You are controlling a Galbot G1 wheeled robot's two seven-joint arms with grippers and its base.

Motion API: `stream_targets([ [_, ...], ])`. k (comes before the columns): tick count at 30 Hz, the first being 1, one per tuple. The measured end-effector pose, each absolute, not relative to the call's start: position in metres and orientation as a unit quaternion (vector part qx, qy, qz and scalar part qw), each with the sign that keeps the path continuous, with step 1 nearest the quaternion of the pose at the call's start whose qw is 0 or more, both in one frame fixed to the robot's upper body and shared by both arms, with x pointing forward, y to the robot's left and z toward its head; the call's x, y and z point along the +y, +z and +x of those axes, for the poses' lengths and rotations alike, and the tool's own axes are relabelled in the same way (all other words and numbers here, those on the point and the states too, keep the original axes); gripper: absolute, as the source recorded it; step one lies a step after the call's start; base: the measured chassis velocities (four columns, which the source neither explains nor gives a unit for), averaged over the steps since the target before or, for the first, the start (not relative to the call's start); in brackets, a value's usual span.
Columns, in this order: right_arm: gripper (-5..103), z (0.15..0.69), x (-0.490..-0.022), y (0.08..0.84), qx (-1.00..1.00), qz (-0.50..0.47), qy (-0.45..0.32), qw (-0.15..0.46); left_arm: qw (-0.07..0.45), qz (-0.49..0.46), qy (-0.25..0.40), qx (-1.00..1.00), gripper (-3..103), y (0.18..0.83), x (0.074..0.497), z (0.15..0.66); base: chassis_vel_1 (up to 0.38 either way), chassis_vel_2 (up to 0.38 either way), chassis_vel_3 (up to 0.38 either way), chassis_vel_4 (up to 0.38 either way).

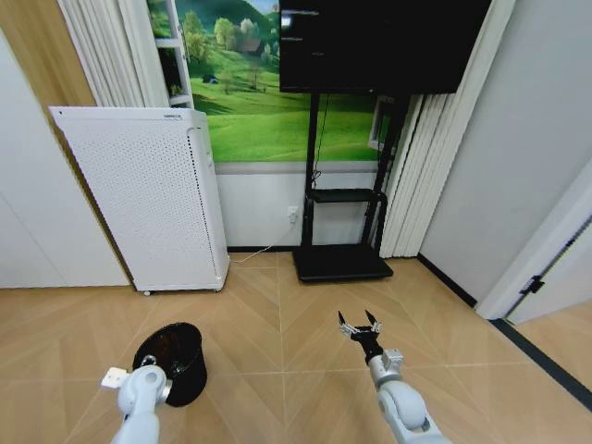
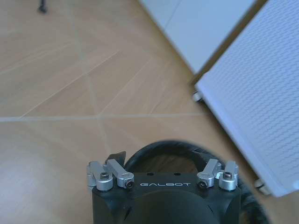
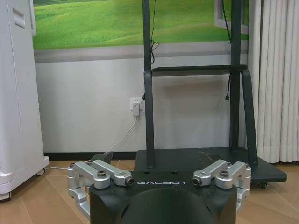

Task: Pick up the trash bin and place the garbage on the floor into it.

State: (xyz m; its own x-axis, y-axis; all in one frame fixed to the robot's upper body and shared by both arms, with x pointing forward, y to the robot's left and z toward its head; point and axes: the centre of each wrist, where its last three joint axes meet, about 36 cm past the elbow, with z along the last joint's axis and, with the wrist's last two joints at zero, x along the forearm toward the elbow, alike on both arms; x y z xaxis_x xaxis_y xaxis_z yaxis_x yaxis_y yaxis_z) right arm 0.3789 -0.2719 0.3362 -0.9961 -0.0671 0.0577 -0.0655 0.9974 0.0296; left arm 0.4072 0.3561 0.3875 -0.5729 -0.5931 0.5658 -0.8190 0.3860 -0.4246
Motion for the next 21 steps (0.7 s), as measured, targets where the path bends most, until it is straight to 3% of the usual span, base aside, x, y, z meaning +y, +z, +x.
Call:
stream_targets([
  [2, 100, 0.379, -0.271, 0.337, -0.999, 0.032, -0.015, 0.028, 0.151, 0.420, 0.333, -0.831, 86, 0.393, 0.354, 0.405, 0.000, 0.000, 0.000, 0.000],
  [6, 100, 0.377, -0.270, 0.343, -0.999, 0.032, -0.019, 0.024, 0.088, 0.373, 0.245, -0.891, 98, 0.420, 0.342, 0.394, 0.000, 0.000, 0.000, 0.000],
  [7, 100, 0.377, -0.270, 0.343, -0.999, 0.032, -0.019, 0.024, 0.088, 0.373, 0.245, -0.891, 98, 0.420, 0.342, 0.394, 0.000, 0.000, 0.000, 0.000],
  [9, 100, 0.375, -0.271, 0.348, -0.999, 0.035, -0.018, 0.019, 0.051, 0.333, 0.177, -0.925, 100, 0.434, 0.337, 0.385, 0.000, 0.000, 0.000, 0.000],
  [16, 100, 0.374, -0.269, 0.353, -0.999, 0.025, -0.027, 0.017, 0.028, 0.275, 0.114, -0.954, 100, 0.441, 0.335, 0.373, 0.000, 0.000, 0.000, 0.000],
  [18, 100, 0.373, -0.267, 0.352, -0.999, 0.016, -0.030, 0.016, 0.014, 0.172, 0.066, -0.983, 100, 0.438, 0.340, 0.365, 0.000, 0.000, 0.000, 0.000],
  [21, 100, 0.372, -0.266, 0.349, -0.999, 0.013, -0.028, 0.016, 0.009, 0.093, 0.040, -0.995, 100, 0.435, 0.346, 0.365, 0.000, 0.000, 0.000, 0.000],
])
